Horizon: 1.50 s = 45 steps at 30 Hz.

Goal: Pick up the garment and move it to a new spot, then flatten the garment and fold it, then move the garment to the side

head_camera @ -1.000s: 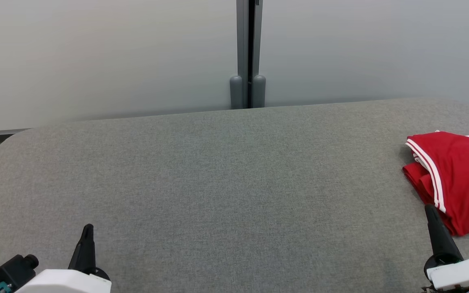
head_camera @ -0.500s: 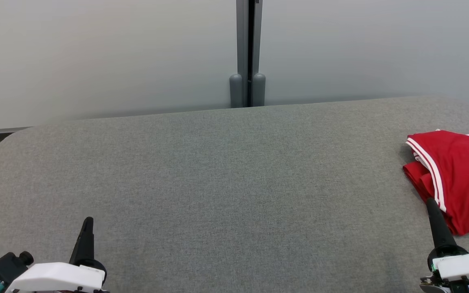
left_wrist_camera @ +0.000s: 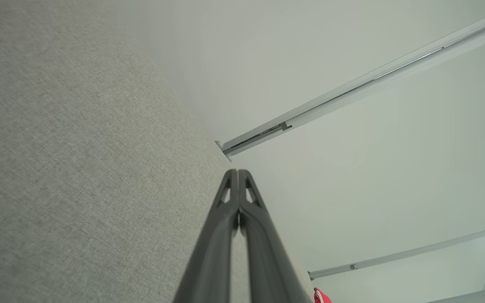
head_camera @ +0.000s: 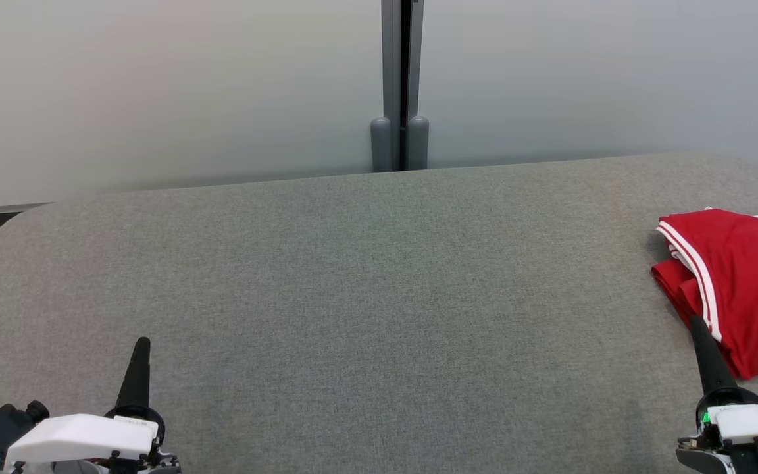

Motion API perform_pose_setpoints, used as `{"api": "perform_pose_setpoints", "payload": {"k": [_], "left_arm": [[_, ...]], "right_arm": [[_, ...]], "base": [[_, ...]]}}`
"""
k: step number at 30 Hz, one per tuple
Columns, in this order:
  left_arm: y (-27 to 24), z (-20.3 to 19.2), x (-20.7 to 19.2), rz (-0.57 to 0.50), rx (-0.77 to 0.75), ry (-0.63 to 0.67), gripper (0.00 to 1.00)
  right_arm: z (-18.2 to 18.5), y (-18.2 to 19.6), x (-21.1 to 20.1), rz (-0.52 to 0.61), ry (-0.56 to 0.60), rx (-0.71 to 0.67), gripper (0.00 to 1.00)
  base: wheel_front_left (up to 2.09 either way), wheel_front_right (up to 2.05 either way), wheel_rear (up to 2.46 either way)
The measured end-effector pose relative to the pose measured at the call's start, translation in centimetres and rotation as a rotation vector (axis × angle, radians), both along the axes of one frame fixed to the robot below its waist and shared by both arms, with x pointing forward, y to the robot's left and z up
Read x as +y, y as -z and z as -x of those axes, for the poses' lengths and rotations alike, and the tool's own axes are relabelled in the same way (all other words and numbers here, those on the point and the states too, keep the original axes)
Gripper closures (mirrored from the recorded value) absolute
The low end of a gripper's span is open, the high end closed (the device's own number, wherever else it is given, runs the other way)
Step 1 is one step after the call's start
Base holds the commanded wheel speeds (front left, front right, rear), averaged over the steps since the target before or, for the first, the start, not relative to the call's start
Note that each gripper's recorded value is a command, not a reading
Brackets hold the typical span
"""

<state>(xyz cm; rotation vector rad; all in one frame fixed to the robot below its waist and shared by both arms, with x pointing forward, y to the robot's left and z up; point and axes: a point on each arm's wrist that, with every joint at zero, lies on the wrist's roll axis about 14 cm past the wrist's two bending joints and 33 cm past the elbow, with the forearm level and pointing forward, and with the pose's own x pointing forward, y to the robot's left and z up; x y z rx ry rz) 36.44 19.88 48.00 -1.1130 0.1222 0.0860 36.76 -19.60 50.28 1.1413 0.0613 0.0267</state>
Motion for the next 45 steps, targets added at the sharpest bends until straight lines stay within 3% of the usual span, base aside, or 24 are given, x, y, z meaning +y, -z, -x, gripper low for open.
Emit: {"api": "perform_pose_setpoints", "payload": {"k": [45], "left_arm": [[-2.0, -2.0, 0.0, 0.393, -0.105, -0.023, 1.00]], "right_arm": [[-1.7, -0.1, -0.4, -0.371, 0.055, -0.011, 1.00]], "base": [[0.00, 0.00, 0.00]]}}
